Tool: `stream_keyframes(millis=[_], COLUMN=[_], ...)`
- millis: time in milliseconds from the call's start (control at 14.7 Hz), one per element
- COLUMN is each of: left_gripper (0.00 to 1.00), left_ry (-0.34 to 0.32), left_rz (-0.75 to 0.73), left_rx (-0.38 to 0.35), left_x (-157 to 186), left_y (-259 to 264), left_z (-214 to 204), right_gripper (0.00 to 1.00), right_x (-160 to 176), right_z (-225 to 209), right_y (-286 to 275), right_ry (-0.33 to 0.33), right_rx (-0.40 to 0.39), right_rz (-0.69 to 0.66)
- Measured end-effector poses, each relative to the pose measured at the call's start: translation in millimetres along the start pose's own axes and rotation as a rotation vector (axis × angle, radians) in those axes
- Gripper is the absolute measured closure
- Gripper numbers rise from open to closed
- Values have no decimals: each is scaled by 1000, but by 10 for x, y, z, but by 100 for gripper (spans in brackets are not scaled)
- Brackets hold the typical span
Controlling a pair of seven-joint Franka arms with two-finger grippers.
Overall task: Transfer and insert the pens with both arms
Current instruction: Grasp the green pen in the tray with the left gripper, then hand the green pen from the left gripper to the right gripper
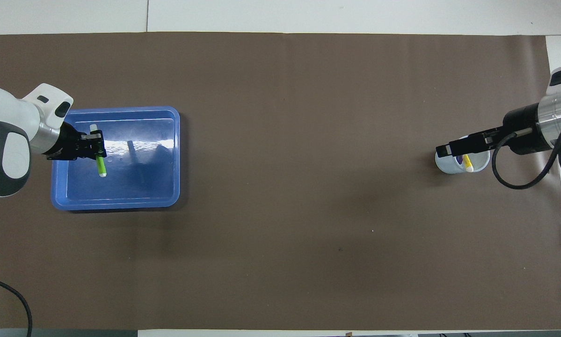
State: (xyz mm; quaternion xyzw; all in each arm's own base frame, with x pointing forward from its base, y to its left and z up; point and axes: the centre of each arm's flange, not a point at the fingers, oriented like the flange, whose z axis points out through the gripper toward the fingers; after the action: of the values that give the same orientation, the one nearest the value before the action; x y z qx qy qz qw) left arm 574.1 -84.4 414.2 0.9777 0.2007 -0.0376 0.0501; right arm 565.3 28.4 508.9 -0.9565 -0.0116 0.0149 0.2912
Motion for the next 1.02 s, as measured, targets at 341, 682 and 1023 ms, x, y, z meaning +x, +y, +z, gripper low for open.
stream_keyframes(millis=[341, 682, 1023], left_gripper=[83, 83, 83], left_ry=[13, 12, -33], left_rz=[-315, -620, -848], left_rx=[-83, -274, -487], left_x=[-786, -1485, -2102], left_y=[1158, 2006, 2592], left_z=[90, 107, 29], right_gripper=[0, 0, 0], right_x=[63, -87, -309], right_z=[220, 419, 635], right_y=[-363, -171, -8], right_ry=[55, 104, 118], right_rx=[225, 381, 426], right_rz=[247, 391, 414])
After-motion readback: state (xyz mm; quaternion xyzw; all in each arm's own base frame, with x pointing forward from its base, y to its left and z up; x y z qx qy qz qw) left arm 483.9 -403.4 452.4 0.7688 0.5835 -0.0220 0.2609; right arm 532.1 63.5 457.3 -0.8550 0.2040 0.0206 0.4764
